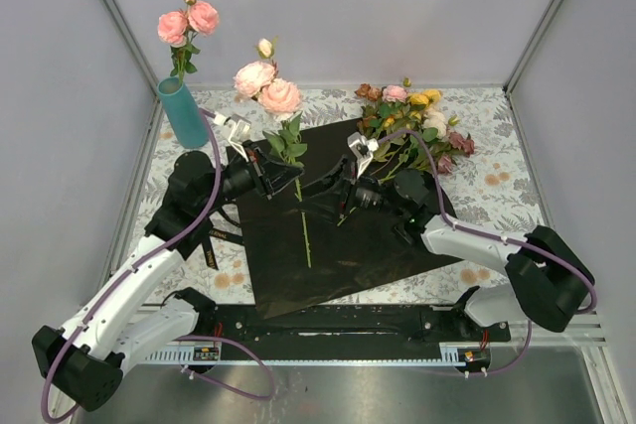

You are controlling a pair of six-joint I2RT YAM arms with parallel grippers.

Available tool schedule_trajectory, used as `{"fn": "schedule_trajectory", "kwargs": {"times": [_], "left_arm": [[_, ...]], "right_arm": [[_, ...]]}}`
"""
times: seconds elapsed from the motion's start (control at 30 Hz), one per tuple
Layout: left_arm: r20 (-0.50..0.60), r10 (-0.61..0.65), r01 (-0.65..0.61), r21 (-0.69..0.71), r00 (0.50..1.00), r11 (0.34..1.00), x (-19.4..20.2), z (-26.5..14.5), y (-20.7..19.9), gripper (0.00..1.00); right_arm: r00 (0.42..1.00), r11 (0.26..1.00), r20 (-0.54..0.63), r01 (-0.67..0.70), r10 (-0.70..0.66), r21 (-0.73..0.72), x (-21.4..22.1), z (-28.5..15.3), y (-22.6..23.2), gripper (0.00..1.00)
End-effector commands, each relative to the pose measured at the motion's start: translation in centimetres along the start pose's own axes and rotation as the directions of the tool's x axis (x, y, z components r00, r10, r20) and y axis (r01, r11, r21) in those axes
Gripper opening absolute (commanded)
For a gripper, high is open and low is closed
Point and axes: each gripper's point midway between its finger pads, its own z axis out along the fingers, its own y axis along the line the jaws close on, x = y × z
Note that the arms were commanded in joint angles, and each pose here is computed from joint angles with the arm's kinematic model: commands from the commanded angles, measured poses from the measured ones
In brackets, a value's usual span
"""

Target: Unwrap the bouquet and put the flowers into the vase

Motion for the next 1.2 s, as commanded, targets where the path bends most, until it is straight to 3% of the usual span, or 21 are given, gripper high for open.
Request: {"fn": "schedule_trajectory", "kwargs": {"times": [0.0, 0.03, 0.07, 0.17, 0.3, 0.37, 0.43, 0.5, 0.8, 0.9, 1.03, 1.17], "left_arm": [[0.135, 0.194, -0.17, -0.17, 0.972, 0.971, -5.3, -0.8, 1.3, 0.0], [0.144, 0.235, -0.197, -0.237, 0.961, 0.951, -6.0, -1.2, 2.2, 0.0], [0.166, 0.286, -0.226, -0.308, 0.944, 0.924, -7.0, -1.7, 3.2, 0.0], [0.234, 0.46, -0.295, -0.511, 0.856, 0.808, -11.1, -3.7, 5.3, 0.0], [0.252, 0.711, -0.3, -0.778, 0.657, 0.553, -17.9, -7.6, 7.1, 0.0], [0.204, 0.78, -0.275, -0.858, 0.591, 0.433, -20.8, -8.8, 7.6, 0.0], [0.149, 0.814, -0.237, -0.913, 0.561, 0.331, -23.3, -9.7, 8.5, 0.0], [0.135, 0.832, -0.184, -0.945, 0.538, 0.272, -25.6, -10.4, 9.6, 0.0], [0.127, 0.884, -0.091, -0.978, 0.451, 0.186, -32.5, -11.8, 14.6, 0.0], [0.116, 0.908, -0.094, -0.981, 0.403, 0.167, -33.5, -12.0, 16.0, 0.0], [0.074, 0.925, -0.104, -0.987, 0.373, 0.121, -34.5, -12.3, 17.7, 0.0], [0.064, 0.932, -0.133, -0.984, 0.357, 0.118, -35.3, -11.7, 18.7, 0.0]], "right_arm": [[0.995, 0.995, 0.073, 0.06, -0.066, 0.077, -1.3, -1.2, 0.0, 0.85], [0.993, 0.993, 0.087, 0.072, -0.08, 0.091, -1.5, -1.6, 0.0, 0.96], [0.991, 0.991, 0.092, 0.086, -0.096, 0.105, -1.6, -2.0, 0.1, 1.0], [0.987, 0.983, 0.098, 0.112, -0.127, 0.144, -2.0, -2.9, 0.3, 0.99], [0.982, 0.974, 0.092, 0.15, -0.167, 0.168, -2.0, -4.2, 0.8, 0.99], [0.978, 0.967, 0.089, 0.17, -0.189, 0.189, -2.1, -4.7, 0.8, 1.0], [0.975, 0.962, 0.091, 0.181, -0.203, 0.205, -2.2, -5.1, 0.8, 1.0], [0.972, 0.957, 0.092, 0.194, -0.218, 0.217, -2.3, -5.4, 0.7, 0.99], [0.968, 0.95, 0.082, 0.215, -0.239, 0.227, -2.4, -5.4, 0.6, 0.99], [0.97, 0.957, 0.096, 0.199, -0.223, 0.212, -2.5, -5.0, 0.7, 0.99], [0.976, 0.966, 0.091, 0.18, -0.2, 0.186, -2.3, -4.4, 0.7, 1.0], [0.978, 0.967, 0.083, 0.175, -0.193, 0.185, -1.9, -4.1, 0.2, 0.99]]}}
